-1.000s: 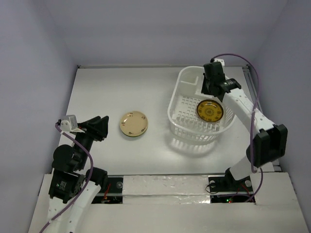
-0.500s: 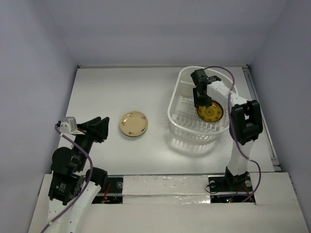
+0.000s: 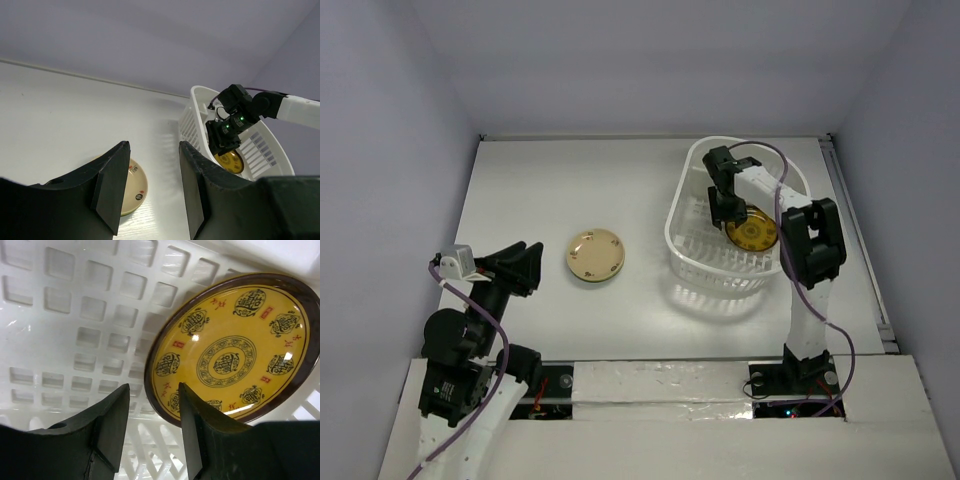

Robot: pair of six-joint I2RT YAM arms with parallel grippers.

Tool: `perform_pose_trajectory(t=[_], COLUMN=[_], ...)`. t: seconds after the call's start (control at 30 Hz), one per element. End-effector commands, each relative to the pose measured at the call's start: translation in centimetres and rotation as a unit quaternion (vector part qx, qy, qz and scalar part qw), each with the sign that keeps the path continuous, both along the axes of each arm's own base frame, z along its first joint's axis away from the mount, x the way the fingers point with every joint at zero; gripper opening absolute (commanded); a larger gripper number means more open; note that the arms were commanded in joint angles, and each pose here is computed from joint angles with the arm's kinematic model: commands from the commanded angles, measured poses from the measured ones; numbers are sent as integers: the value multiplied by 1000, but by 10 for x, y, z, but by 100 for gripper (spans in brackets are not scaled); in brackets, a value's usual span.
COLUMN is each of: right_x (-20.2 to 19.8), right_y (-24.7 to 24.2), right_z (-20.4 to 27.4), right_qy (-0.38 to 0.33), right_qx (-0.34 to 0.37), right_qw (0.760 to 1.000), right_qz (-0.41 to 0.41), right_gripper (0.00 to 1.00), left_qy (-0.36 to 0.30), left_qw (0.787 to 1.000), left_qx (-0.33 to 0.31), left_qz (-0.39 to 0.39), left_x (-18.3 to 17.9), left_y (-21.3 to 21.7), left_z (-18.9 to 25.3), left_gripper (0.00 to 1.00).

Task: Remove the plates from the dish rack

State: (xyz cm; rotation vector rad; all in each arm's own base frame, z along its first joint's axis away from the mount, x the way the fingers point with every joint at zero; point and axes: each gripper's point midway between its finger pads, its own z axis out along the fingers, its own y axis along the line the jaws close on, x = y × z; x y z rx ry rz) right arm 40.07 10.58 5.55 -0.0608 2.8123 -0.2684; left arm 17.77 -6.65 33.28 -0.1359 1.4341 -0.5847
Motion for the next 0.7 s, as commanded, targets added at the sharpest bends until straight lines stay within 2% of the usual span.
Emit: perform_pose_trajectory(t=[0.0, 0.17, 0.37, 0.5, 0.67], right_x=[12, 11, 13, 15, 17], right_y=[14, 10, -14, -16, -17], right_z=[12, 4, -3, -3, -4], right_qy=[-26, -13, -16, -22, -15], right_qx=[11, -15, -85, -94, -101], right_qw=[1000, 1000, 996, 995, 994], right_qz=[5, 4, -28, -38, -39], right_gripper=[49, 49, 46, 44, 33], left_qy=[-34, -34, -36, -38, -36], left_qw=[999, 999, 999, 999, 999], left_qx=[-4, -4, -6, -6, -6], left_qz=[-3, -3, -3, -3, -3], left_x=[-4, -4, -5, -6, -7], left_y=[0, 0, 1, 1, 1], left_z=[15, 15, 16, 16, 16], left_gripper=[41, 41, 41, 41, 41])
